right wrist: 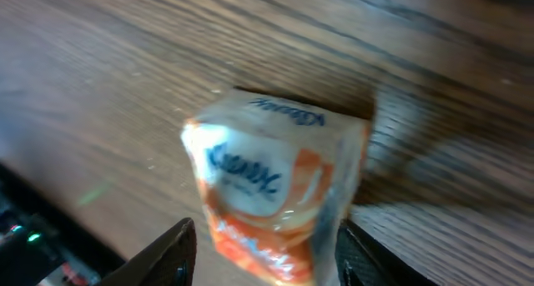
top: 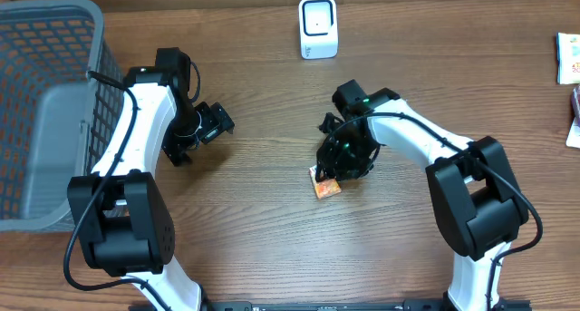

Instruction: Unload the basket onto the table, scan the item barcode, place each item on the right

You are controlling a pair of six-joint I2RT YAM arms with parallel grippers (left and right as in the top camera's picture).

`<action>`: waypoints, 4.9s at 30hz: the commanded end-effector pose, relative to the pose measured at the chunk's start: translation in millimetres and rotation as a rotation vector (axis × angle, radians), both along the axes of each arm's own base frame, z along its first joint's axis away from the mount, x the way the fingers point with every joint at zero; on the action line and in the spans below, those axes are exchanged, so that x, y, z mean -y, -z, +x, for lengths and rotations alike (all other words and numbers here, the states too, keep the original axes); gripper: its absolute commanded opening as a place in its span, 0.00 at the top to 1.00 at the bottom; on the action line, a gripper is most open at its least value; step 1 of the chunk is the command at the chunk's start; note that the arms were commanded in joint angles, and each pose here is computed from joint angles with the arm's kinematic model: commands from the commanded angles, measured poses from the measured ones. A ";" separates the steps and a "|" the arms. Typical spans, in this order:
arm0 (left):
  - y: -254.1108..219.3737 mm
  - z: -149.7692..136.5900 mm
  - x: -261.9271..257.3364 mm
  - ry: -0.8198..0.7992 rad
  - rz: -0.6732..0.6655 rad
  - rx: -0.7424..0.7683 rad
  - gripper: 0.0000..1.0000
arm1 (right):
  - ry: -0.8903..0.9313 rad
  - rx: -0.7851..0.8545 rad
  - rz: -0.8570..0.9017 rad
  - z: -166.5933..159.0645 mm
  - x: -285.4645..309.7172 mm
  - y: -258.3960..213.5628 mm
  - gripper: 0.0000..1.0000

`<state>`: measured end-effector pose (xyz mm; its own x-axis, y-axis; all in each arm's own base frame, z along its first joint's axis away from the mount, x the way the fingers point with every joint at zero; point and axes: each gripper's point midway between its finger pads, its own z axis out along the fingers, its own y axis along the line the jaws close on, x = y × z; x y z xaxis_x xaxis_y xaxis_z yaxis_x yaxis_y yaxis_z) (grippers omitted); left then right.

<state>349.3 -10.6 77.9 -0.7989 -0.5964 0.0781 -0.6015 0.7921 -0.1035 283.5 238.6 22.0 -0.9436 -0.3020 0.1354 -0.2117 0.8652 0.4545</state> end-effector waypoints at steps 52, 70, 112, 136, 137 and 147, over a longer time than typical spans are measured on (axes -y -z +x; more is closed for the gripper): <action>-3.8 5.9 -1.1 -0.016 0.008 0.016 0.01 | 0.466 0.879 -0.400 229.6 103.3 -168.6 0.96; -3.8 5.9 -1.1 -0.016 0.008 0.016 0.00 | -0.515 1.490 -0.878 306.5 36.9 -220.0 0.96; -3.9 6.0 -1.0 -0.016 0.008 0.016 0.00 | -0.010 1.493 -1.100 355.0 144.0 -202.8 0.96; -3.9 6.0 -1.1 -0.016 0.008 0.016 0.00 | 1.401 0.649 -0.703 144.2 551.3 -167.5 0.96; -3.9 5.9 -1.0 -0.016 0.008 0.016 0.00 | 1.433 0.637 -0.676 138.2 559.1 -166.1 0.96; -3.8 5.9 -1.1 -0.016 0.008 0.016 0.01 | 1.550 0.578 -0.685 94.4 604.3 -161.2 0.61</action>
